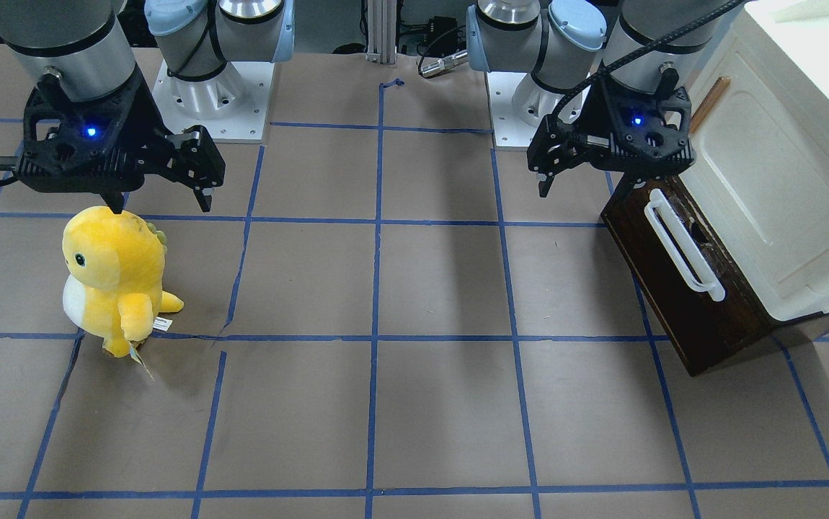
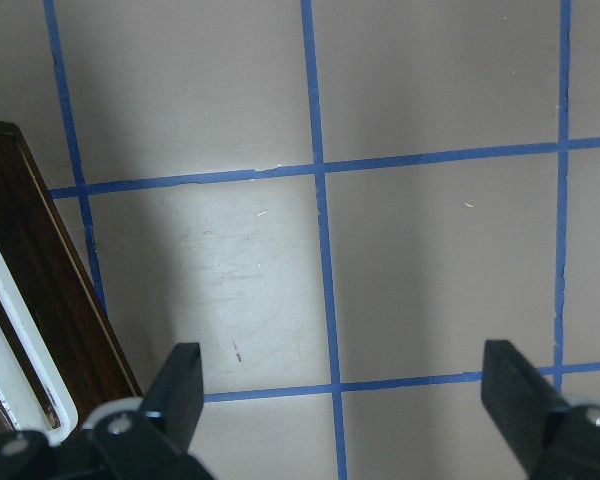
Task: Pull drawer sideways
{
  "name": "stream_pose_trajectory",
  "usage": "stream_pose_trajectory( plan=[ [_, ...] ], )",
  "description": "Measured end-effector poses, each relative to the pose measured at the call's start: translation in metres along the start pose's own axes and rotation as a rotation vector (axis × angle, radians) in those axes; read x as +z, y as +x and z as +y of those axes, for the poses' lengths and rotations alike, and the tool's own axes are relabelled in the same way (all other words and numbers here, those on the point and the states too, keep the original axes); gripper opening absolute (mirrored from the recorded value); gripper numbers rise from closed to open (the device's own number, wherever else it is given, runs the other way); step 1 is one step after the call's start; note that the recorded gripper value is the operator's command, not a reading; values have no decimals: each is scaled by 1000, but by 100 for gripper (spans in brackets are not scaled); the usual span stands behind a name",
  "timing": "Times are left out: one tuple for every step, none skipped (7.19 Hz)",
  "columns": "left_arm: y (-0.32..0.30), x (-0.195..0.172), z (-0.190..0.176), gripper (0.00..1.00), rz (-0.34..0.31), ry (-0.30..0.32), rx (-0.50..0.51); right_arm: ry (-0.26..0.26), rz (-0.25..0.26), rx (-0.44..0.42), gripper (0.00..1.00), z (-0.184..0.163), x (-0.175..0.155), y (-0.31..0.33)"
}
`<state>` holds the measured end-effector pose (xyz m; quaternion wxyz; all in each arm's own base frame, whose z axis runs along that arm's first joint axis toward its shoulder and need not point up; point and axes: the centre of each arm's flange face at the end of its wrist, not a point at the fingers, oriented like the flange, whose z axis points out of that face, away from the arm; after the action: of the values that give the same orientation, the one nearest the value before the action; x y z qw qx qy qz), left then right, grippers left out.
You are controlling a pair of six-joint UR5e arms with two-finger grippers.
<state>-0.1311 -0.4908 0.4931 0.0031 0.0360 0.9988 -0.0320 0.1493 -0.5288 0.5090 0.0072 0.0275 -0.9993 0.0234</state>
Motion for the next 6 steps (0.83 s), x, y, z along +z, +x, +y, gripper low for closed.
stream_pose_trajectory(
  plan=[
    [0, 1, 0, 100, 1, -1, 0, 0, 0, 0, 100, 0, 0, 0],
    [1, 1, 0, 100, 2, -2, 0, 0, 0, 0, 100, 0, 0, 0],
    [1, 2, 0, 100, 4, -5, 1, 0, 0, 0, 100, 0, 0, 0],
    [1, 5, -1, 100, 8, -10, 1, 0, -1, 0, 100, 0, 0, 0],
    [2, 7, -1, 100, 12, -14, 1, 0, -1, 0, 100, 0, 0, 0],
    [2, 8, -1, 100, 14, -16, 1, 0, -1, 0, 100, 0, 0, 0]
  ],
)
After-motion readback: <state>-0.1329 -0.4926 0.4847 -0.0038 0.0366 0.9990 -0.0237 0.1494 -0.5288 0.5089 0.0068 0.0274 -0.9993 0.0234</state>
